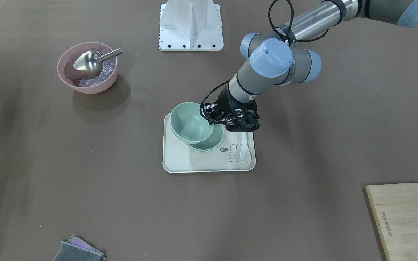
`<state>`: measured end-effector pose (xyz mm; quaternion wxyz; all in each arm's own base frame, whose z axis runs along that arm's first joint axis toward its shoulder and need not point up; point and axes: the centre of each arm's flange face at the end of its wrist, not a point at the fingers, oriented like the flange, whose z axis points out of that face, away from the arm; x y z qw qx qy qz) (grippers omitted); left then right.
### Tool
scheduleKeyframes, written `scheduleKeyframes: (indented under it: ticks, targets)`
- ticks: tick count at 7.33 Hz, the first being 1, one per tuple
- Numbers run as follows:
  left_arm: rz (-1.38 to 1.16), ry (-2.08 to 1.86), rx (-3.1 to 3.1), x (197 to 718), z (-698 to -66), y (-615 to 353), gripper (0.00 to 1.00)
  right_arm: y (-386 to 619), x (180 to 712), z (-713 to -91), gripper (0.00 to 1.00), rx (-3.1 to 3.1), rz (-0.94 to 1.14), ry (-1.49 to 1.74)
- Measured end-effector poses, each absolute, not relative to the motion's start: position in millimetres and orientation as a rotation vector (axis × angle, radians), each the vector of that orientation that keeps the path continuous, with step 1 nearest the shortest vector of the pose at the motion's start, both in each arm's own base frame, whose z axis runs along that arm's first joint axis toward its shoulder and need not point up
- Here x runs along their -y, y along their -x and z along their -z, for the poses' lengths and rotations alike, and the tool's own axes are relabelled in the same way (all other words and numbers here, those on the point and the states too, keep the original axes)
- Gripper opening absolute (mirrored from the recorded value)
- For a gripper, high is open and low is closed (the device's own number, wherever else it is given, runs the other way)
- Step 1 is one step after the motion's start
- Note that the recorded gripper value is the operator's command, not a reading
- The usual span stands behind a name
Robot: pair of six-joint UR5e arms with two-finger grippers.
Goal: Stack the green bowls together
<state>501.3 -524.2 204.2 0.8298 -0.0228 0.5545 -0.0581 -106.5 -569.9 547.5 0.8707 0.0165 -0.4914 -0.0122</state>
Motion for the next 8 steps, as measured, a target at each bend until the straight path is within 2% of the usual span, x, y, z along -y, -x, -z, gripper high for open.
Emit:
scheduleKeyframes:
  ticks: [2, 4, 5, 8]
  targets:
    - [0.125, 0.032, -1.175, 549.5, -213.3, -470.9, 0.22, 106.2, 570.5, -547.6, 1.00, 1.027, 0.028, -0.036]
    - [0.106, 0.044, -1.173, 560.8, -227.5, -452.0, 0.72, 106.2, 569.9, -548.5, 1.00, 1.029, 0.027, -0.034]
    - [0.102, 0.045, -1.175, 561.3, -228.3, -449.4, 0.76, 106.5, 569.9, -548.9, 1.00, 1.029, 0.027, -0.032]
    - [0.114, 0.035, -1.179, 562.7, -232.5, -426.6, 0.76, 101.8, 570.9, -550.2, 1.00, 1.027, 0.021, -0.037]
